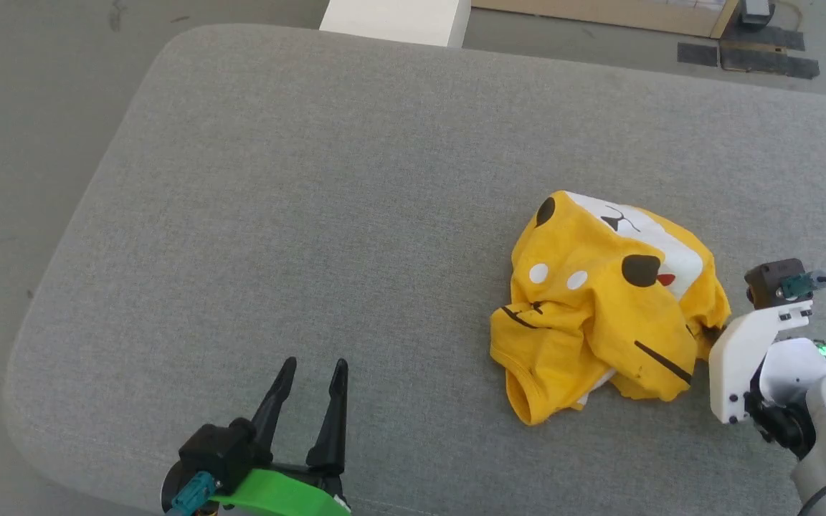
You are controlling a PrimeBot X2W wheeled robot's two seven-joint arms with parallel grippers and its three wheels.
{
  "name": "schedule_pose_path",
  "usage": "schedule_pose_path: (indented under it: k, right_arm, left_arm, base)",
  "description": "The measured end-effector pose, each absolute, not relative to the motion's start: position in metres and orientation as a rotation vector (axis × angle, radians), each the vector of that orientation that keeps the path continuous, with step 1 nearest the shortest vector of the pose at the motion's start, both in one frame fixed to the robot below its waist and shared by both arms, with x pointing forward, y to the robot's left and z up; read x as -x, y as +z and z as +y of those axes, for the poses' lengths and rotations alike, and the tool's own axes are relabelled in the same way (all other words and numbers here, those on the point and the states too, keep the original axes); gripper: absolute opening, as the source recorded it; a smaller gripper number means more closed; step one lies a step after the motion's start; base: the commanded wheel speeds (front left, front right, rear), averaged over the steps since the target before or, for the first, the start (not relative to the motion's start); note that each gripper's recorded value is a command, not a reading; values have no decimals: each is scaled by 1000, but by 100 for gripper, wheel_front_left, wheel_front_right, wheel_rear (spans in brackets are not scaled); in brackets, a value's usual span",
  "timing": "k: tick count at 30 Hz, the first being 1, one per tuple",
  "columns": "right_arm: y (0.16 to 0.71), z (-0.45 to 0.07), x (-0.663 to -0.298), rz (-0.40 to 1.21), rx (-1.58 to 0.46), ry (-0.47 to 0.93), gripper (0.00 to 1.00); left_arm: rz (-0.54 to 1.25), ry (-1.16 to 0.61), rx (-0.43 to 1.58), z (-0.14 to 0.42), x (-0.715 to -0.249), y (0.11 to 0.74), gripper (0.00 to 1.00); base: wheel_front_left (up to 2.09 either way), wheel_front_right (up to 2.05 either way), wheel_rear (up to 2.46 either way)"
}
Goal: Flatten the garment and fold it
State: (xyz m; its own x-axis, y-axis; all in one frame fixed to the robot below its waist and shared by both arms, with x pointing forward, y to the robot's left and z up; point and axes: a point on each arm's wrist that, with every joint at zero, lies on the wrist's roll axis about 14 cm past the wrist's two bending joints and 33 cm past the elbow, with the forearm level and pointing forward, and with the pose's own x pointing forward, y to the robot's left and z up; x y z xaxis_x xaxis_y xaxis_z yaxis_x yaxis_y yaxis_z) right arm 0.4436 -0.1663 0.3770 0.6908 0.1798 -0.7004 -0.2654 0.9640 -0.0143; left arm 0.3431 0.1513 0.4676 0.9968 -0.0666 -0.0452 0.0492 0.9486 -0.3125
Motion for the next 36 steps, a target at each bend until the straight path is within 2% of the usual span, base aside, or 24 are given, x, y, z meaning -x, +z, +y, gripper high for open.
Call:
schedule_pose_path:
  k: [4,13,18,24,35,36]
  right_arm:
    - [415,-160,-464,649,134,272,0]
    - [608,-144,-531,181,298,303,0]
    - [665,-109,-552,46,364,358,0]
    - [642,-68,-579,90,431,430,0]
    - [516,-24,-612,332,482,528,0]
    - [487,-20,-616,388,482,540,100]
  left_arm:
    - [32,-61,319,152,-342,474,100]
    - [-20,-80,338,146,-336,491,100]
    - [0,-64,340,149,-336,485,100]
    - [30,-61,373,146,-342,477,100]
    - [88,-24,392,151,-348,460,100]
    - [105,0,402,155,-347,454,100]
  base:
    - [0,0,0]
    - [0,0,0]
    - [0,0,0]
    - [0,0,0]
    - [0,0,0]
    - [0,0,0]
